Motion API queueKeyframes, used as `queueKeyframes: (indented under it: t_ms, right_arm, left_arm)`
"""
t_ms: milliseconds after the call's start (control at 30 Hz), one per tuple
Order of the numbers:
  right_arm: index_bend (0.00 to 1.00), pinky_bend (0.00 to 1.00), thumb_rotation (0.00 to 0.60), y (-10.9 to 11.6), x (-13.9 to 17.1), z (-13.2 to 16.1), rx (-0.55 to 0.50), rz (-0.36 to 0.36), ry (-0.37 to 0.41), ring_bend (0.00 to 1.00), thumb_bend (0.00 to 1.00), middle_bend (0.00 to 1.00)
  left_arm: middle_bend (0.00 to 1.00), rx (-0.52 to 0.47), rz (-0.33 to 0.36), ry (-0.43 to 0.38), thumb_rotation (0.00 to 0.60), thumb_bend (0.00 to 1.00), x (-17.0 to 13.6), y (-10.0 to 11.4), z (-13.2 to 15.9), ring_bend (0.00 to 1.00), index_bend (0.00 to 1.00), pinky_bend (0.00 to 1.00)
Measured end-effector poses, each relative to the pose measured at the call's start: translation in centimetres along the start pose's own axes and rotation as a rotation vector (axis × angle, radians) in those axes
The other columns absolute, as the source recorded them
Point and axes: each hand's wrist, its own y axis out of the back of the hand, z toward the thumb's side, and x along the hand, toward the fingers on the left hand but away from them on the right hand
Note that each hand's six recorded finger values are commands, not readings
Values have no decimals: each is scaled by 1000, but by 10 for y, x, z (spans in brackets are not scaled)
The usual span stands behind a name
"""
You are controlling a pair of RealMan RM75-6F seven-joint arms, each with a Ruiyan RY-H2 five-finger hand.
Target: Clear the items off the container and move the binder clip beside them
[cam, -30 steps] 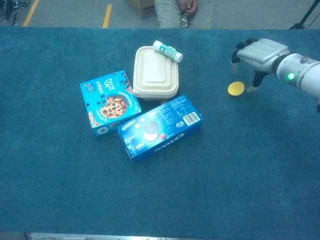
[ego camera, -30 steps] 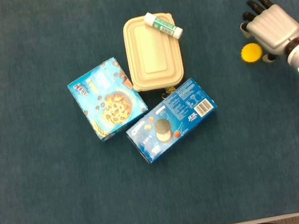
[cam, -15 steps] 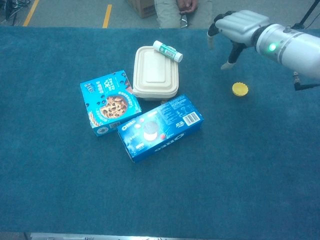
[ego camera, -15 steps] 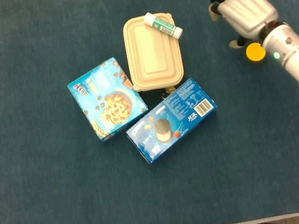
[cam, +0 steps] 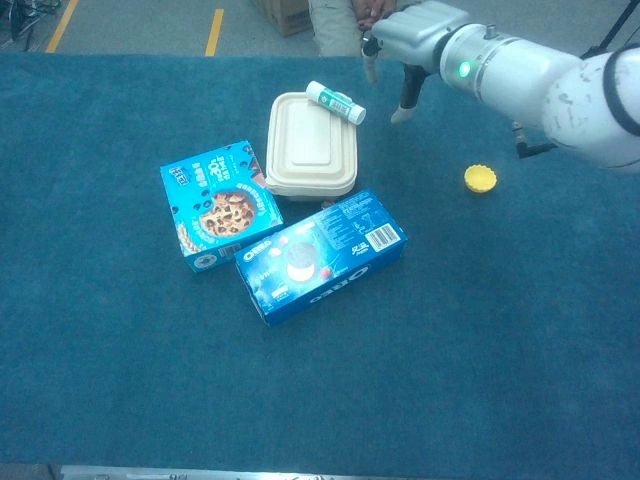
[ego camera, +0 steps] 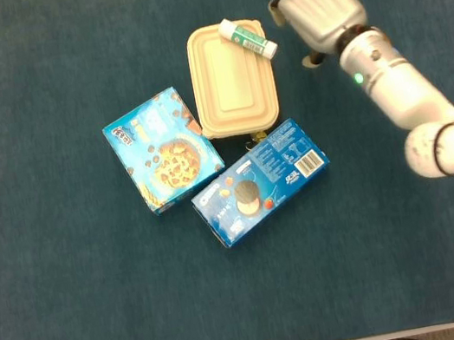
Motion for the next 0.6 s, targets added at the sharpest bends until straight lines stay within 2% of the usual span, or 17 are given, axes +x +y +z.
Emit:
queueKeyframes:
  t_ms: [200, 400, 433, 600]
  right_arm:
    - [395, 0, 600, 6, -12, 19, 19, 1, -28, 4, 0, 231]
    - [395, 0, 600, 4, -19, 26, -6, 47, -55, 4, 0, 231]
    - [395, 0, 590, 4, -21, 29, -20, 58, -53, 3, 0, 231]
    - [395, 0, 465, 10, -25, 38, -79, 72, -23, 3, 0, 231]
  left_arm:
    - [132, 2, -1, 2, 600, 392, 0, 0, -1, 97, 183, 47]
    - [133, 6, 2, 5, 600, 392, -1, 2, -2, 97, 183, 47]
    - [132, 7, 2, 7, 600, 393, -2, 3, -2, 97, 183, 47]
    - [133, 7, 4, 19, 600, 392, -4, 4, -5, 97, 183, 47]
